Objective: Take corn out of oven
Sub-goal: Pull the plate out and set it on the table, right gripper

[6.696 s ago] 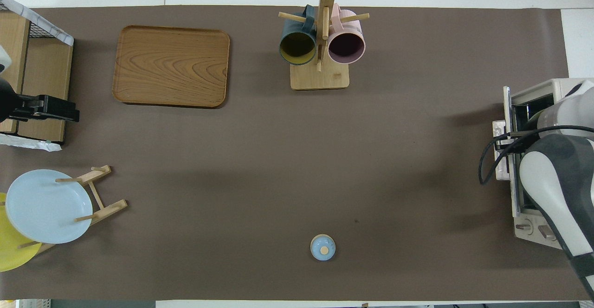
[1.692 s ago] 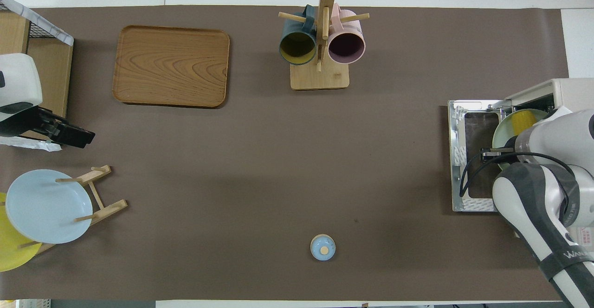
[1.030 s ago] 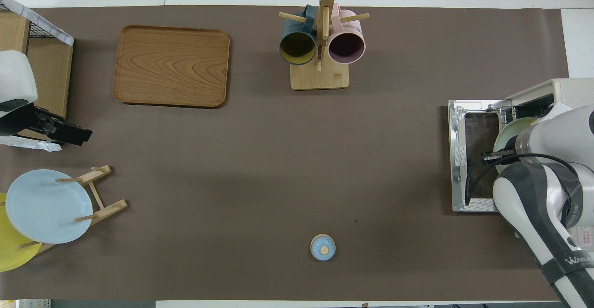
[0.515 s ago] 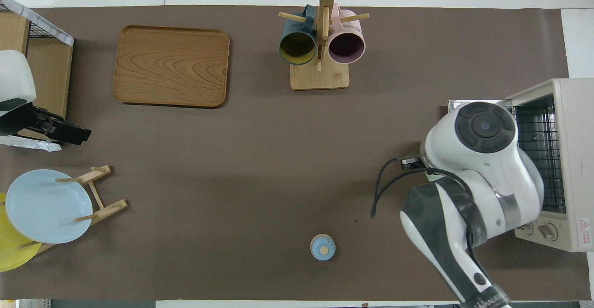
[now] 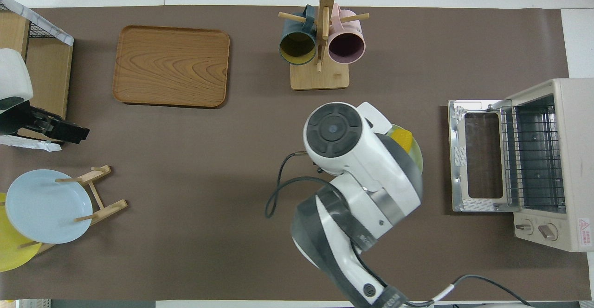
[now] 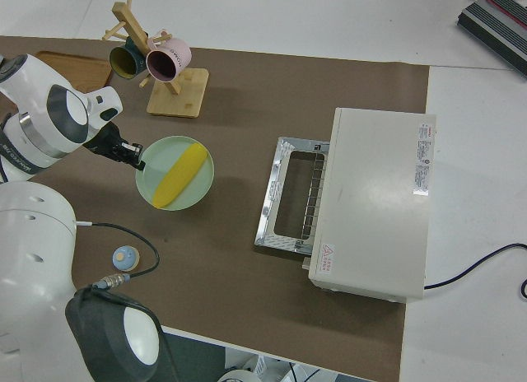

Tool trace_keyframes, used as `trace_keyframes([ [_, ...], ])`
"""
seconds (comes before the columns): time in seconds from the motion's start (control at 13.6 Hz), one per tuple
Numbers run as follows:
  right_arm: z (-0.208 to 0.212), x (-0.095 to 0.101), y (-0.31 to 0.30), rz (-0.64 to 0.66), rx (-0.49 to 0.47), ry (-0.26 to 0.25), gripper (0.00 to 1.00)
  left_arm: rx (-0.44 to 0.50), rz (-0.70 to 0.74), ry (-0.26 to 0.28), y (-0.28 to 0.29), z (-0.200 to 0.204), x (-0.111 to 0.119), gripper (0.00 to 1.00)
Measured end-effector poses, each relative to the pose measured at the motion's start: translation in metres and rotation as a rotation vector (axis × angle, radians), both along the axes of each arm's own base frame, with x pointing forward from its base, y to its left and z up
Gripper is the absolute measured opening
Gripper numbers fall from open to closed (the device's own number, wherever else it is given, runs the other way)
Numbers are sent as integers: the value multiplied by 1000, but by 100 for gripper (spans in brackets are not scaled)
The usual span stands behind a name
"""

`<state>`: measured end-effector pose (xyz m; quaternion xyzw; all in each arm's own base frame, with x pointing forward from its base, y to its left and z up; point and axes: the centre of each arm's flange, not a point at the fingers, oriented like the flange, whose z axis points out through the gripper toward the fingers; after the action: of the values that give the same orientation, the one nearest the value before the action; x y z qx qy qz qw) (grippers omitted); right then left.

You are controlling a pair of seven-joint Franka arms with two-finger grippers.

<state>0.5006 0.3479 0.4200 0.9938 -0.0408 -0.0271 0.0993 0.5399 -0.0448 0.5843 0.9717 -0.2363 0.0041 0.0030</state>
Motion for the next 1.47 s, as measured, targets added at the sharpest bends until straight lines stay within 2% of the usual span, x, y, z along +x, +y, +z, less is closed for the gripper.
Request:
trace_keyframes([
  [0.15, -31, 0, 60, -44, -12, -7, 3, 0, 6, 3, 0, -2, 0, 100],
  [0.29, -68, -3, 93, -66, -2, -22, 3, 0, 9, 6, 0, -3, -1, 100],
  [0.44, -94, 1, 97, -69, 12, -31, 3, 0, 12, 7, 1, -3, -1, 100],
  [0.66, -106, 0, 94, -89, 36, -38, 3, 0, 14, 6, 1, -3, -1, 100],
  [0.74, -106, 2, 94, -112, 59, -31, 3, 0, 15, 6, 2, -3, -1, 100],
  [0.96, -102, 7, 95, -147, 127, -38, 31, 0, 20, 4, 4, -7, -1, 100],
  [1.03, -101, 7, 97, -147, 135, -43, 31, 0, 21, 1, 5, -10, -2, 100],
  [1.1, -99, 7, 98, -145, 140, -47, 38, 0, 21, -2, 5, -12, -2, 100],
  [1.25, -87, 9, 95, -139, 144, -57, 37, 0, 18, -3, 3, -14, -4, 100],
  [1.32, -71, 14, 85, -122, 139, -54, 32, 0, 13, 0, 0, -15, -5, 100],
  [1.47, -21, 22, 45, -79, 111, -20, 29, -12, -4, 10, -11, -20, -7, 100],
])
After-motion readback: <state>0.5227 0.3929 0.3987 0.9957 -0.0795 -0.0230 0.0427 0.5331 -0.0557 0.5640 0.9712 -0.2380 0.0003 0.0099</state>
